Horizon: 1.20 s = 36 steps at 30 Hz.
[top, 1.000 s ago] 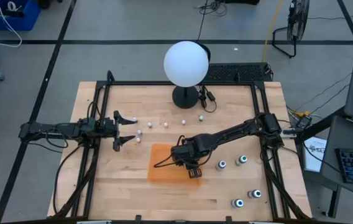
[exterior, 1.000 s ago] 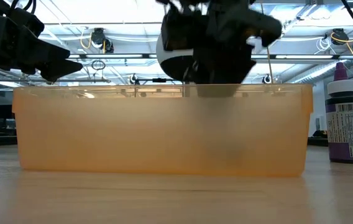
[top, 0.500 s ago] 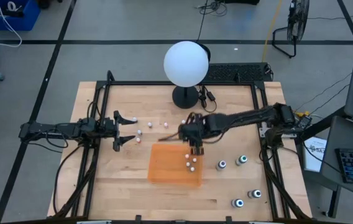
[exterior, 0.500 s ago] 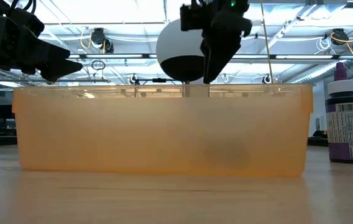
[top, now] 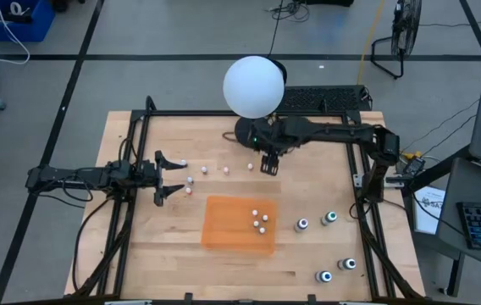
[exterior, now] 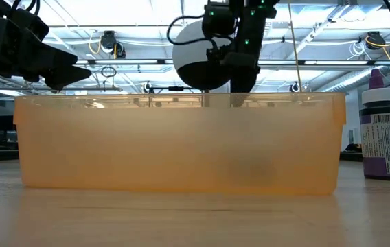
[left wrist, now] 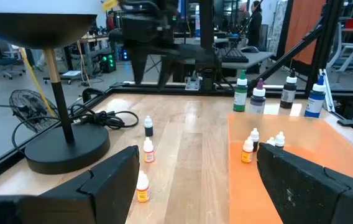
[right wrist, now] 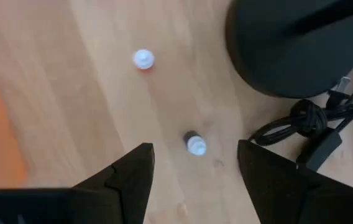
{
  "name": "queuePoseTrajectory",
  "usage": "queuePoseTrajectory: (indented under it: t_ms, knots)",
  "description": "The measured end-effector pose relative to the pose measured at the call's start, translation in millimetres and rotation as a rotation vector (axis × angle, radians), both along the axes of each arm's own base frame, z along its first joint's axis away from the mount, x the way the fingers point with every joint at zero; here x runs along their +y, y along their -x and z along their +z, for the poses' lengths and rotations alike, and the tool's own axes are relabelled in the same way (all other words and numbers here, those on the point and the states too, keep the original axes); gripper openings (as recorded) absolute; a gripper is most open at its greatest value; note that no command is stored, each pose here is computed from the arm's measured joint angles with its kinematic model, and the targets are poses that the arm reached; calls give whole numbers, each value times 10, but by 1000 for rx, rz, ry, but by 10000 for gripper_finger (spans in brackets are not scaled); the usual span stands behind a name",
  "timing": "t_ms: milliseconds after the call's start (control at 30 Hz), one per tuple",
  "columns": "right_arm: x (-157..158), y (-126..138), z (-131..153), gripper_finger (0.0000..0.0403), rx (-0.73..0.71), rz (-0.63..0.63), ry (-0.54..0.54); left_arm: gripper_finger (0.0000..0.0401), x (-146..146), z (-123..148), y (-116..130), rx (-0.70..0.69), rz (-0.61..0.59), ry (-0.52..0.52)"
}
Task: Pick & Place food coloring
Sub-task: Put the small black food coloring bottle into the orange container
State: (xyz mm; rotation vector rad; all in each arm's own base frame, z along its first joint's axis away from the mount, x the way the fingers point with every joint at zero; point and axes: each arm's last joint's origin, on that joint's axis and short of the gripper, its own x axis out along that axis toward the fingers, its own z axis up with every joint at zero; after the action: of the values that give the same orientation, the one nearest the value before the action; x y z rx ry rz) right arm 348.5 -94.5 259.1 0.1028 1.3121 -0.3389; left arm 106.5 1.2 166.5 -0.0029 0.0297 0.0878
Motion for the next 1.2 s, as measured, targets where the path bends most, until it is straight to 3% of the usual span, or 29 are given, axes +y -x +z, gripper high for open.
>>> queuePoseTrajectory:
  t_ms: [267, 467, 633, 1200]
  knots:
    - [-167, 145, -341, 221, 63, -58, -18, 324, 0, 0, 0, 0, 0, 0]
    - [-171, 183, -576, 220, 50, -51, -15, 324, 0, 0, 0, 0, 0, 0]
    - [-162, 205, -722, 219, 10, -39, -73, 324, 0, 0, 0, 0, 0, 0]
    - [-343, 303, -944, 215, -54, -75, -53, 324, 0, 0, 0, 0, 0, 0]
